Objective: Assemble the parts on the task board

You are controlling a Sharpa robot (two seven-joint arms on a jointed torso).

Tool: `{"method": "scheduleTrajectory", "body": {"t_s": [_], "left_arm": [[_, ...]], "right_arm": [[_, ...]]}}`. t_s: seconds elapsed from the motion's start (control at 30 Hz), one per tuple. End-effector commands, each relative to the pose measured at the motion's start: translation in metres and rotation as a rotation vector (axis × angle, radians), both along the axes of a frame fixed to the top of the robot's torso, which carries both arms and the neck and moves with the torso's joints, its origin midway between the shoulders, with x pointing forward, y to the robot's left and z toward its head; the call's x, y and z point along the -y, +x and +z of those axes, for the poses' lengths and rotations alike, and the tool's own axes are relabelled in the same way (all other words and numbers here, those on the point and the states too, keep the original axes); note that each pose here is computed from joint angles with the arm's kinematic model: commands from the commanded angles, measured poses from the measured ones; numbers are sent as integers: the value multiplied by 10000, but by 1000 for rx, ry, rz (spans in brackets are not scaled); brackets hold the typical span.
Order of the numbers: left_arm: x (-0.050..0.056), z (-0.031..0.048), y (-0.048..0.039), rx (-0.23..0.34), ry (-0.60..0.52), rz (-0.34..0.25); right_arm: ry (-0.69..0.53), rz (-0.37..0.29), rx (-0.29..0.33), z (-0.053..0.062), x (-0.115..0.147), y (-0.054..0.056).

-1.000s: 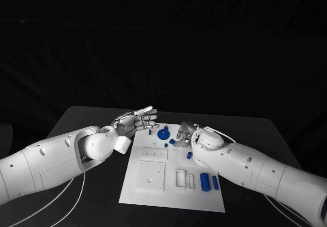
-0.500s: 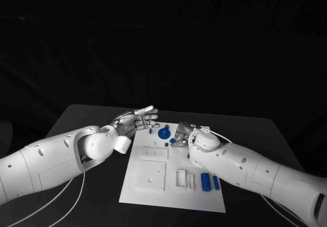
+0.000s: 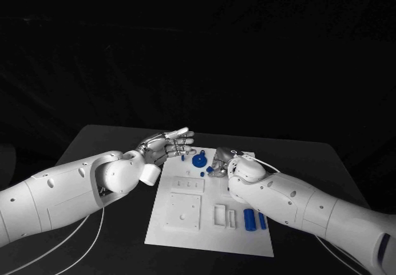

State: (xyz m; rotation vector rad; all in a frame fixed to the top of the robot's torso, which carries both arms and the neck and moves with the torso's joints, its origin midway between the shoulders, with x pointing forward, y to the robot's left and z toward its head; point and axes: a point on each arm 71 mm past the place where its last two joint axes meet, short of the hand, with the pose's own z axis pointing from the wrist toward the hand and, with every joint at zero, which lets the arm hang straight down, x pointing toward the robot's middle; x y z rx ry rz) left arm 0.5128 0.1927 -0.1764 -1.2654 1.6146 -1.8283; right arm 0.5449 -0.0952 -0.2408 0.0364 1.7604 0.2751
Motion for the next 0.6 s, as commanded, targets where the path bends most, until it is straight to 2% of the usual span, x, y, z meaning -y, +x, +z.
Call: {"method": "scheduleTrajectory", "body": {"t_s": [0.03, 0.6], "left_arm": [[17, 18, -3, 9, 6, -7], [73, 27, -25, 6, 13, -32]], "right_arm": [[-13, 1, 13, 4, -11, 2], [-36, 16, 3, -76, -63, -6]]}}
